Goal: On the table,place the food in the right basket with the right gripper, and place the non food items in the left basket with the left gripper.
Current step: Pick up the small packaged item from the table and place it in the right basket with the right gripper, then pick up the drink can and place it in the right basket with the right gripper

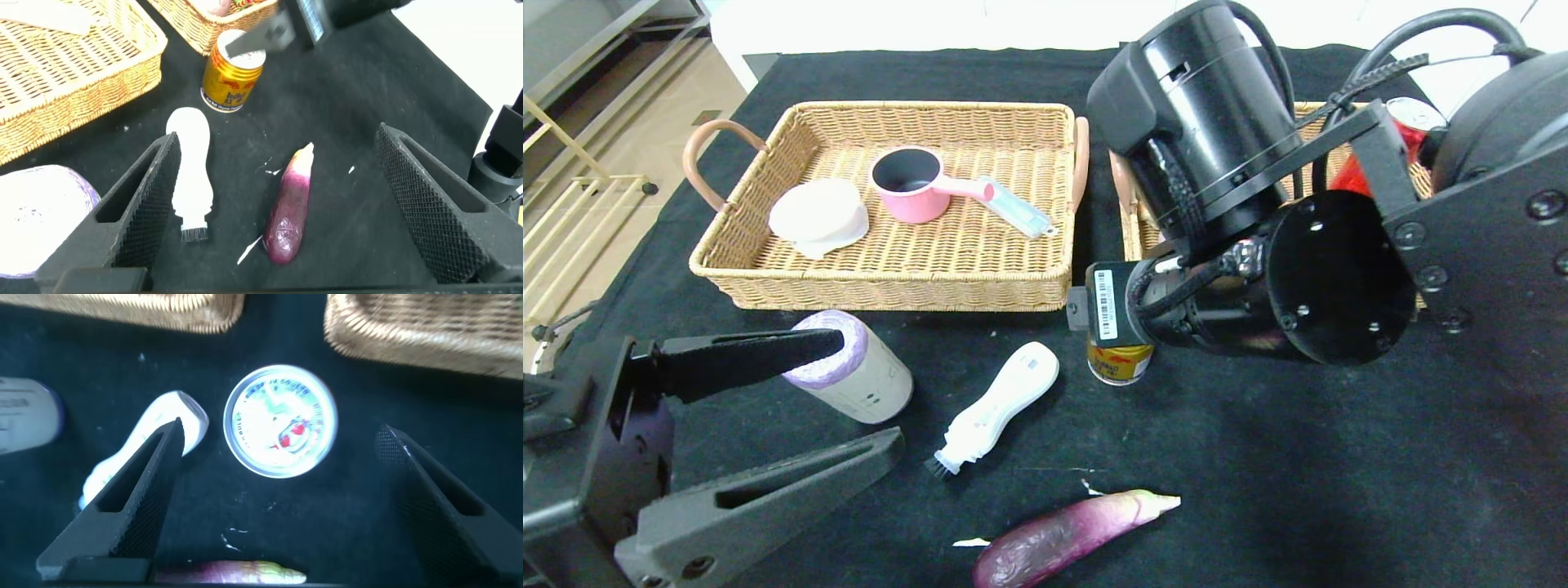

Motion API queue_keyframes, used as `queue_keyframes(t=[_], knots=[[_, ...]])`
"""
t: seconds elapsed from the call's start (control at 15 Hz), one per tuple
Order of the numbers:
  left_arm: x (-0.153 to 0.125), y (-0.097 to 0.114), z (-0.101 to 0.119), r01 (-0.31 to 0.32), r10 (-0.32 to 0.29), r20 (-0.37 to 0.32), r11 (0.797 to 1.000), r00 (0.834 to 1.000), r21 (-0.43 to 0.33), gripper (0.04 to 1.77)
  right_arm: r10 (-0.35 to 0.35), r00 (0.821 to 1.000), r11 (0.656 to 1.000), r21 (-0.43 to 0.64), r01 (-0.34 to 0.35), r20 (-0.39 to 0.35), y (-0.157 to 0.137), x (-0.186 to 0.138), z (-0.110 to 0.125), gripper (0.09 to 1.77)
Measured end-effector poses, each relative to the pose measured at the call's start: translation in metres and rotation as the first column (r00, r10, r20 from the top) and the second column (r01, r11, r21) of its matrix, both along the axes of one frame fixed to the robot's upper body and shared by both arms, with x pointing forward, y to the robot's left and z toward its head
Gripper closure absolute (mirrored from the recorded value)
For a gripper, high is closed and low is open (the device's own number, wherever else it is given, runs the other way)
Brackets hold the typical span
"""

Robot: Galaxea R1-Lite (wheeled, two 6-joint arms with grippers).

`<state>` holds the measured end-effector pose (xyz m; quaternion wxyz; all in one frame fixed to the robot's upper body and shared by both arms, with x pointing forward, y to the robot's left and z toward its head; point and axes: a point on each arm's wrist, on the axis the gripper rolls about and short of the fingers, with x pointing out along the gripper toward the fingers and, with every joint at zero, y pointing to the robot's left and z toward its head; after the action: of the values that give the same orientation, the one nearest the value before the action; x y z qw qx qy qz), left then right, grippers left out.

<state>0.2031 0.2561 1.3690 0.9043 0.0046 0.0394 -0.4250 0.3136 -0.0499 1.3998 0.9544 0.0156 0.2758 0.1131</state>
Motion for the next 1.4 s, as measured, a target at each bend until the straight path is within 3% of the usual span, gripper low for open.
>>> queue_keyframes(t=[0.67,1.4], knots=[[0.001,0.001,0.0,-0.012,0.012,0.001,1.0,1.0,-0.001,0.09,-0.059,0.998,0.997,-0.045,0.058,-0.023,0.011,0.019,-0.025,0.16],[0.001,0.002,0.0,-0.016,0.016,0.002,1.0,1.0,0.001,0.09,-0.1,0.995,0.995,-0.023,0.1,0.016,0.022,0.032,-0.037,0.15]])
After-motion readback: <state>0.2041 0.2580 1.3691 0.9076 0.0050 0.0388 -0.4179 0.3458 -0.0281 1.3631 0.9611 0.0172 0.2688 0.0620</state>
